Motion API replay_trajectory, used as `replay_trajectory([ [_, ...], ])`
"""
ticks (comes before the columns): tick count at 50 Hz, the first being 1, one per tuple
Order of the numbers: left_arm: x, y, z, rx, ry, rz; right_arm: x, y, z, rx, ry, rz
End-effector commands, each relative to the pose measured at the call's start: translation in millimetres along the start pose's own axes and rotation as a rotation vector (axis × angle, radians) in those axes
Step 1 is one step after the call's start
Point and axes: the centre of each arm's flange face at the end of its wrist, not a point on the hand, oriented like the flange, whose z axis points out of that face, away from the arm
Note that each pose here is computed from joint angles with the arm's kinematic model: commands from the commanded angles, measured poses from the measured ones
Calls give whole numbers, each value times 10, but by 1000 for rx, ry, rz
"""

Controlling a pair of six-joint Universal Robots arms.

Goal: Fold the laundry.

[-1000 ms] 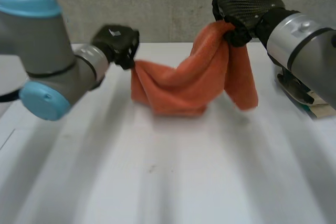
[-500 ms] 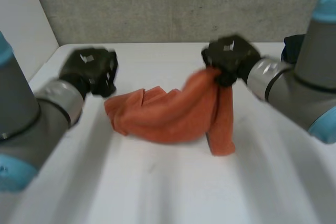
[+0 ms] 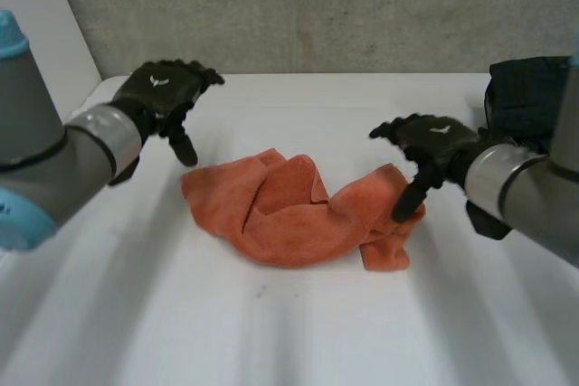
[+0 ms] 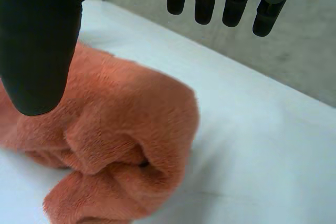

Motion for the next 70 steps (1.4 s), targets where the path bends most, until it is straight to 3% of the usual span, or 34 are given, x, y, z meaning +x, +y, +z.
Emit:
replay_trajectory([
  [1, 64, 217, 455, -42, 186, 195, 188, 30, -139, -37, 56, -2],
  [13, 332, 703, 656, -123, 430, 519, 199, 430, 38, -142, 6, -171],
  [27, 634, 988, 695, -154, 512, 593, 209, 551, 399, -14, 31, -169],
  [39, 494, 841, 919, -128, 358, 620, 165, 533, 674, 35, 10, -186],
  [43, 337, 548, 1049, -27, 219, 632, 190, 340, 817, 112, 26, -222],
  [44, 238, 340, 1111, 44, 130, 639, 245, 153, 880, 183, 55, -241],
  [47, 25, -54, 1163, 164, -40, 621, 351, -239, 921, 319, 126, -263],
  [48, -138, -343, 1153, 248, -163, 586, 444, -539, 904, 422, 196, -264],
  [52, -511, -1037, 935, 452, -418, 430, 637, -1219, 707, 693, 361, -215],
  [55, -648, -1255, 751, 517, -503, 315, 661, -1495, 555, 846, 408, -165],
  [58, -680, -1149, 691, 472, -502, 261, 573, -1481, 536, 859, 383, -160],
  [70, -123, 269, 484, 26, -170, 198, 135, 92, 776, 254, 58, -235],
])
